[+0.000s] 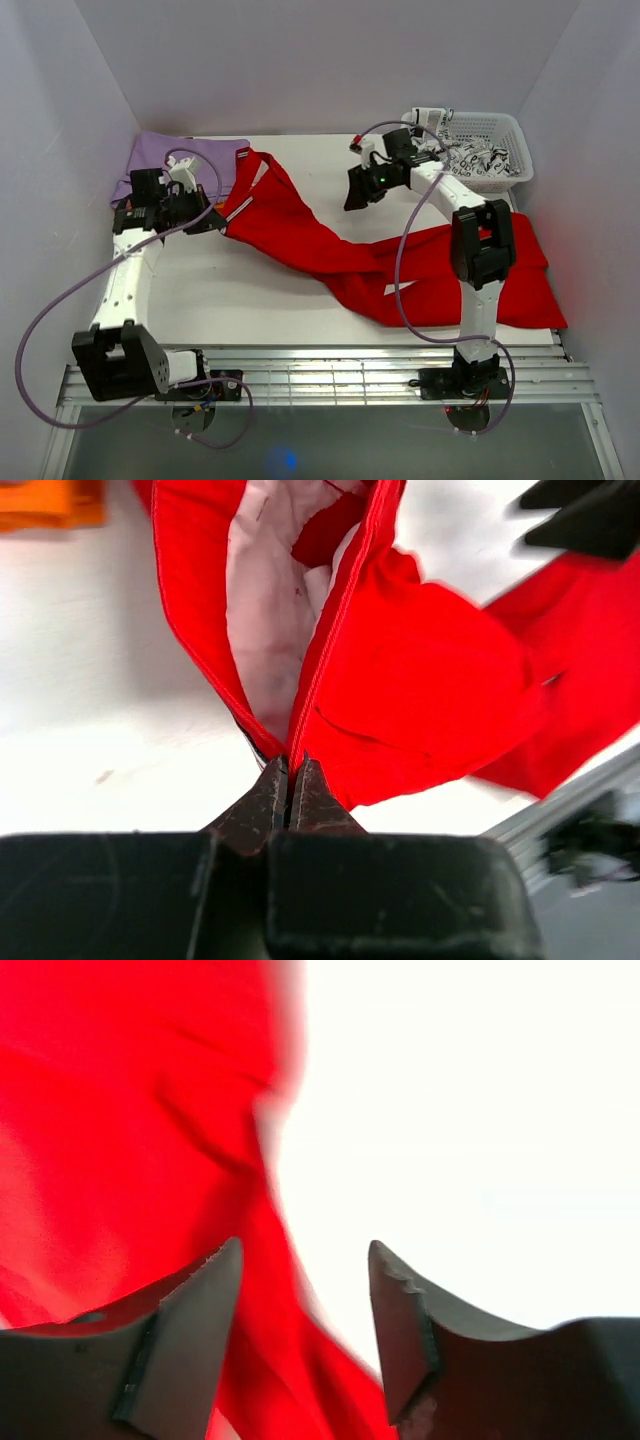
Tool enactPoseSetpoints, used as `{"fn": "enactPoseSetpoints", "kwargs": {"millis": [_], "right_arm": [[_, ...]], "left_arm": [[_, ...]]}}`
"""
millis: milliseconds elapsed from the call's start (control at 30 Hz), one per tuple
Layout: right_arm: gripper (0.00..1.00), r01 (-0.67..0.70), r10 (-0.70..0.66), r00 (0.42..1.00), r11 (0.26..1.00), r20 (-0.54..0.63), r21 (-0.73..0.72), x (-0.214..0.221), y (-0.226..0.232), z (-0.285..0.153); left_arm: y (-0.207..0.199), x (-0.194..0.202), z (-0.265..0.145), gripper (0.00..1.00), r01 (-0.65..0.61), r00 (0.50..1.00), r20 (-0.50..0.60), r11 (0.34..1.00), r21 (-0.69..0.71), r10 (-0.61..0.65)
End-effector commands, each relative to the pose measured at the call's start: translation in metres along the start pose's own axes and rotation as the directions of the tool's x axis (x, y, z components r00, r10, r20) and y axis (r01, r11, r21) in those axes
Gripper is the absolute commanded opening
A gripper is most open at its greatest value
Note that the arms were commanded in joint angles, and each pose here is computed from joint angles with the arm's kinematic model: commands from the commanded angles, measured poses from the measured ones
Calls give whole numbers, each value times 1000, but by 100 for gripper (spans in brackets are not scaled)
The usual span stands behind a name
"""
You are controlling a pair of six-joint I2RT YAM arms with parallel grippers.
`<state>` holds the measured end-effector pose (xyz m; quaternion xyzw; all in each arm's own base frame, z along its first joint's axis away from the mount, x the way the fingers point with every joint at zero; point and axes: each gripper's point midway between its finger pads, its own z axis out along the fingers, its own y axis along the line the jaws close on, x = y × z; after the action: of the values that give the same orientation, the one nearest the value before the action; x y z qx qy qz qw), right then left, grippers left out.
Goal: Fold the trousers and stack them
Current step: Flatten the trousers out
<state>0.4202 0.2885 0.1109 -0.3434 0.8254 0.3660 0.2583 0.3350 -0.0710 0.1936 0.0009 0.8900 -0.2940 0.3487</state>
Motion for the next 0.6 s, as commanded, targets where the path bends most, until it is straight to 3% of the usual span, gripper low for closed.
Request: {"fn": "enactPoseSetpoints", "kwargs": {"millis": [0,100,133,267,467,567], "right_arm": [[57,69,-45,990,981,-131,182,22,-23,-69],[51,83,3,941,968,-339,237,114,-26,-87],[51,102,0,928,962,-373,253,131,-28,-91],[51,198,12,880,899,-475,391,183,-59,-108],[50,227,104,841,822,-531,522,213,-107,-131],[49,229,139,830,798,-540,557,222,-126,-142]], "left_arm": [[10,40,-61,0,-164,979,-153,971,-177,137],[32,39,-104,0,-322,945,-182,872,-370,272],[33,44,-106,0,-349,934,-214,865,-360,287],[68,92,-137,0,-444,861,-455,772,-455,227],[103,174,-170,0,-547,747,-653,677,-493,128],[121,198,-178,0,-589,713,-694,620,-518,99]]}}
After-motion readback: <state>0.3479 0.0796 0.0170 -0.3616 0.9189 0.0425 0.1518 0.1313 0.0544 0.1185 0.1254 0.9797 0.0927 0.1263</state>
